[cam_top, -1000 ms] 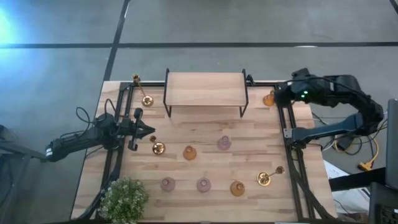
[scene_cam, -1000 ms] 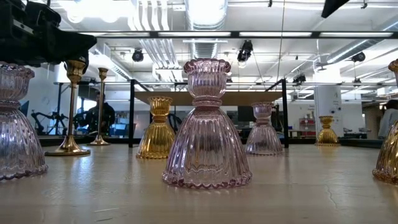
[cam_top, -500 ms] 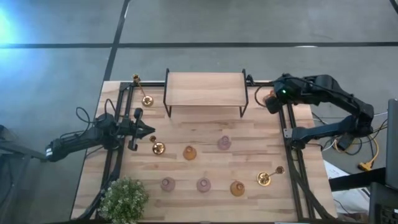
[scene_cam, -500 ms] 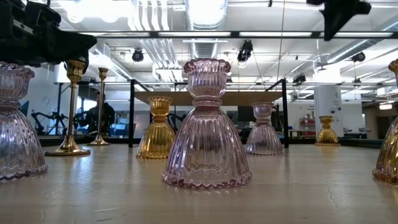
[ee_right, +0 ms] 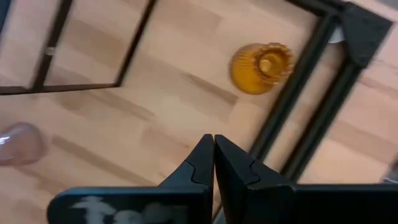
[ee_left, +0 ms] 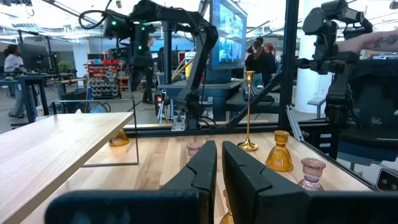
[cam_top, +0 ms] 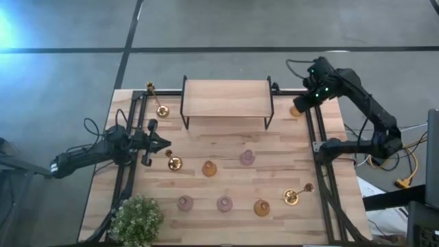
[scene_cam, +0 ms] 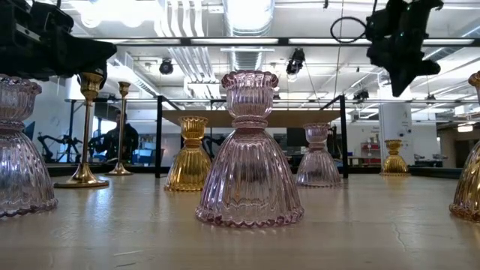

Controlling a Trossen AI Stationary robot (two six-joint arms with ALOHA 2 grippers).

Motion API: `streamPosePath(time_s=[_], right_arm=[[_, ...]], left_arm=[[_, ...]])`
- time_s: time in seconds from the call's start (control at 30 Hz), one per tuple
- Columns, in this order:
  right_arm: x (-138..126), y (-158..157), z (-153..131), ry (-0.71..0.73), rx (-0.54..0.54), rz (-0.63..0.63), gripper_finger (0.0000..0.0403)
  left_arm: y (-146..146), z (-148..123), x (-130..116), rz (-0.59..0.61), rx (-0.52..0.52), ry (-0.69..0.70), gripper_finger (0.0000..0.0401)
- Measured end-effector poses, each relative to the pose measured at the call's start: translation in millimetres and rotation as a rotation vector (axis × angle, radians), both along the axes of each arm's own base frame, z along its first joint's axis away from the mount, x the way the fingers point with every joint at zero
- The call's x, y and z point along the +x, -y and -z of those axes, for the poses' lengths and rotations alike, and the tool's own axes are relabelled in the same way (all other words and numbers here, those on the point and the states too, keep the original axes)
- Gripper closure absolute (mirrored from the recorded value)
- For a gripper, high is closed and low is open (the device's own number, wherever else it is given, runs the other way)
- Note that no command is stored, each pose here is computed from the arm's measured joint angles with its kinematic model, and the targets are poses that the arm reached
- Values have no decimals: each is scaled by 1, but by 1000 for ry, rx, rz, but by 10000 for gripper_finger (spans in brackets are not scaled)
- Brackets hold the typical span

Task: Pick & Place candle stick holders
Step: Put the top yellow glass candle holder on the shelf

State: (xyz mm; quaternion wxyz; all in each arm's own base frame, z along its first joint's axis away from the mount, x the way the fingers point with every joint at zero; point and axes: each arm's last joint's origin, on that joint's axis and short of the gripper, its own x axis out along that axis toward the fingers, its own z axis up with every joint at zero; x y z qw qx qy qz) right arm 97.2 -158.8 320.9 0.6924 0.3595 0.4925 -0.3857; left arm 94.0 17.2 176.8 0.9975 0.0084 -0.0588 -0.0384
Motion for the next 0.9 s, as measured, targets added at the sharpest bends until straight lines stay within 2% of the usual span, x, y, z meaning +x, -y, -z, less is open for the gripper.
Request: streamPosePath(time_s=[0.17,0.27,0.43,0.5,0.57,0.67,0.73,0.83,0.9], right_arm=[[8,6,2,27,47,21,394],[23,9,1,142,112,-19,394],[65,19,-5,230,44,-118,394],[78,26,-12,204,-60,-119,394],[90,33,-16,125,-208,-74,394],[104,42,-24,46,-480,75,394],[110,47,-33,76,-646,161,394],[107,48,-42,89,-806,292,394],[101,44,-43,64,-860,359,394]], left_arm=[[0,1,0,0,-4,-13,371],[0,1,1,0,-5,-16,371],[0,2,1,0,-5,-17,371],[0,1,1,0,-5,-17,371],[0,1,1,0,-5,-17,371],[0,2,1,0,-5,-18,371],[0,2,1,0,-5,-18,371],[0,2,1,0,-5,-19,371],[0,2,1,0,-6,-19,371]])
